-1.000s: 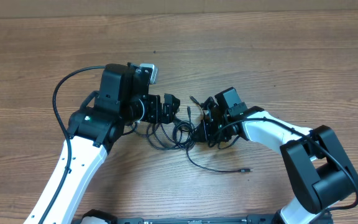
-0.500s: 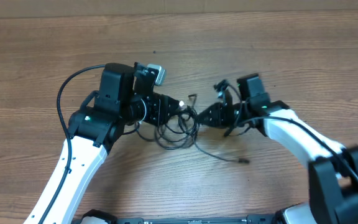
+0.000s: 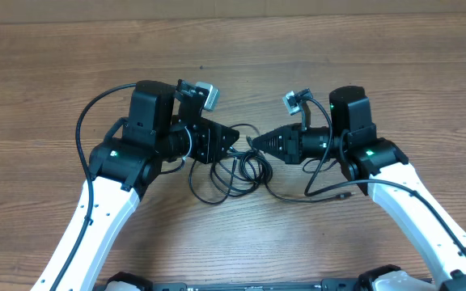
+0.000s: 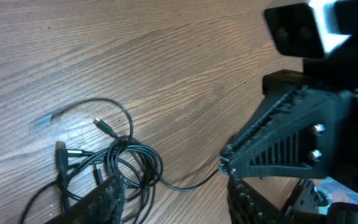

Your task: Untangle cables

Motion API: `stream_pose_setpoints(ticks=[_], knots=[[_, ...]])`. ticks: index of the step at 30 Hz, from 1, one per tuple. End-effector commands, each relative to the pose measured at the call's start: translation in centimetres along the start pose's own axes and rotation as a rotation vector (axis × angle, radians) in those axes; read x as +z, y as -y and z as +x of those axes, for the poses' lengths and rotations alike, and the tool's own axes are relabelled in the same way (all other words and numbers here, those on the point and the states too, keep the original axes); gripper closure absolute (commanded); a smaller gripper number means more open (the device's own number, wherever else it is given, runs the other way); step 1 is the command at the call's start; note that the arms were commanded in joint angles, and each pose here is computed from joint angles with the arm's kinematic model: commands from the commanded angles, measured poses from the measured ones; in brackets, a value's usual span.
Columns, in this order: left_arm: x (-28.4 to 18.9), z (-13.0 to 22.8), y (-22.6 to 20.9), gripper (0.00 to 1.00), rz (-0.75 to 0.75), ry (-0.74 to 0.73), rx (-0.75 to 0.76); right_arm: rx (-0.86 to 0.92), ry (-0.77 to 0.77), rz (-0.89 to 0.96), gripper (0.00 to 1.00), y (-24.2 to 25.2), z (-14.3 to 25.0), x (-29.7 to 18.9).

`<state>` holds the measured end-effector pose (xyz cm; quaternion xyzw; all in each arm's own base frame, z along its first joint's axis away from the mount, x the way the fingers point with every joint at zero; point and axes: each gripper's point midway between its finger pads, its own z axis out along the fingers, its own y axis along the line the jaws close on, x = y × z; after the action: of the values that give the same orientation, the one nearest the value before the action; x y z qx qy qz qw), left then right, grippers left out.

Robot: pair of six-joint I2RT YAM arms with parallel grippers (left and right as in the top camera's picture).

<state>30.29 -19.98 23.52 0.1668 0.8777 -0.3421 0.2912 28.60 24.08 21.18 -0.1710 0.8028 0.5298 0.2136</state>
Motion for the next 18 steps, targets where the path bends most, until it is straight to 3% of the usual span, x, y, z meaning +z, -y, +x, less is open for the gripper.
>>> stream_pose_setpoints(ticks=[1,4,5,7,11,18], knots=[[0.0,-0.4,0.8,0.4,0.026,0.002,-0.015,-0.056,0.033,-0.009,0.96,-1.4,-1.3,-0.6],[0.0,-0.4,0.8,0.31,0.026,0.001,-0.015,-0.02,0.038,0.085,0.94,0.4,-1.0,-0.7],[0.0,-0.3,0.8,0.28,0.026,0.001,-0.015,-0.004,0.038,0.135,0.87,1.3,-0.8,-0.8],[0.0,-0.4,0.8,0.21,0.026,0.002,-0.014,0.009,0.029,0.223,0.46,3.0,-0.2,-1.0],[0.0,-0.4,0.6,0.12,0.015,0.005,-0.014,0.05,0.013,0.355,0.08,5.7,0.7,-1.4],[0.1,-0.4,0.5,0.02,0.011,0.003,-0.015,-0.041,-0.121,0.454,0.0,9.9,3.1,-0.1]])
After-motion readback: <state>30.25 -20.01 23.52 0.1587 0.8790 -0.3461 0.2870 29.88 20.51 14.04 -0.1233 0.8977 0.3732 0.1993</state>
